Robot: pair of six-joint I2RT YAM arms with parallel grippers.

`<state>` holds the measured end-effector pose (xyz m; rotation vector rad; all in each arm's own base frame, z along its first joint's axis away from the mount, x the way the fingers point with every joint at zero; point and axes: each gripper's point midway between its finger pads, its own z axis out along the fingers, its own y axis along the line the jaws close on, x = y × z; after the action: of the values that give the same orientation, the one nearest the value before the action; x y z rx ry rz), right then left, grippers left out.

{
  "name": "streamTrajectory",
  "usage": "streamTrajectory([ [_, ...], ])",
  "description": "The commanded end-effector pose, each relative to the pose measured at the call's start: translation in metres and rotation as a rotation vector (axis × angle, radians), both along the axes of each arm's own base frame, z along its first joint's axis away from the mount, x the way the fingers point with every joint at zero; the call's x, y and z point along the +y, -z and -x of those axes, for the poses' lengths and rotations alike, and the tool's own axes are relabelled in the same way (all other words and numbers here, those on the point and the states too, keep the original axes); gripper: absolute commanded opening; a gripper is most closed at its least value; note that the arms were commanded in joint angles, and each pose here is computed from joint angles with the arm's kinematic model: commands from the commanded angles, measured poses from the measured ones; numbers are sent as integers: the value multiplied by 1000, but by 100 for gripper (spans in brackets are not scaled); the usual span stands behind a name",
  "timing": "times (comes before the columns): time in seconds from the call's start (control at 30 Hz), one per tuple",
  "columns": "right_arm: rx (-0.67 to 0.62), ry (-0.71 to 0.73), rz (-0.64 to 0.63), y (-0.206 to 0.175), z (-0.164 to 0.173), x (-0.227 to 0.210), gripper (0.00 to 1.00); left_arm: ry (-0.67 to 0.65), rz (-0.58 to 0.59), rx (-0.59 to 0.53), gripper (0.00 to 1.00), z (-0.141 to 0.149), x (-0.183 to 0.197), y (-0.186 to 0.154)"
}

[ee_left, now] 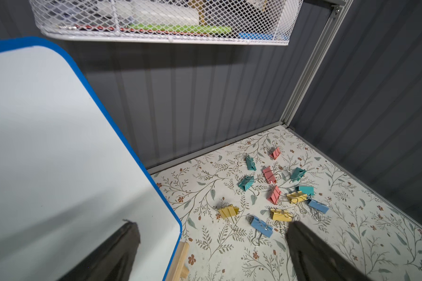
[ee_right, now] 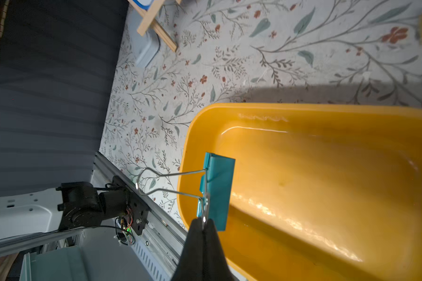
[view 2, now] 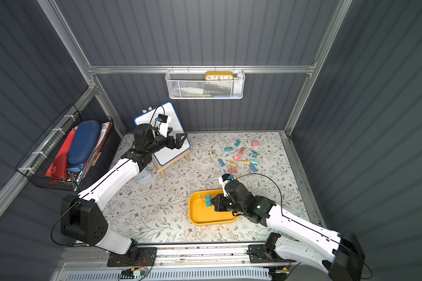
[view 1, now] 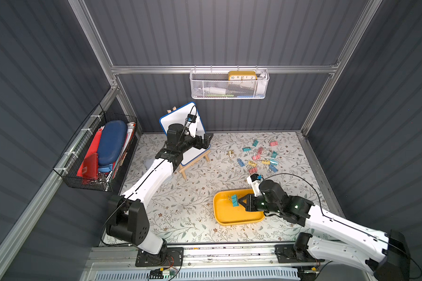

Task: Put the binder clips in the storage box
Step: Place the binder clip in the storage box, then pick up the binder clip at the center of the board.

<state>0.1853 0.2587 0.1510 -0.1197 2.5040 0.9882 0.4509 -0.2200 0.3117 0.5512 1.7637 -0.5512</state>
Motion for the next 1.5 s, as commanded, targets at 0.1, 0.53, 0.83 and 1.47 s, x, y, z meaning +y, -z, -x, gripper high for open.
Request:
streamTrajectory([
  [0.1,47,-1,-64,21,-12,32,0,11,-18,-29,99,4,2,0],
  [0.53,118,16,-10,91,-21,50,0,5,-35,-3,99,-5,0,19],
  [0.83,-100,197,48,28,-35,-8,54,18,115,61,99,-13,-41,11],
  [1.47,-93,478,115,-12,-69,-115,73,-90,-150,450,78,-127,-164,224],
])
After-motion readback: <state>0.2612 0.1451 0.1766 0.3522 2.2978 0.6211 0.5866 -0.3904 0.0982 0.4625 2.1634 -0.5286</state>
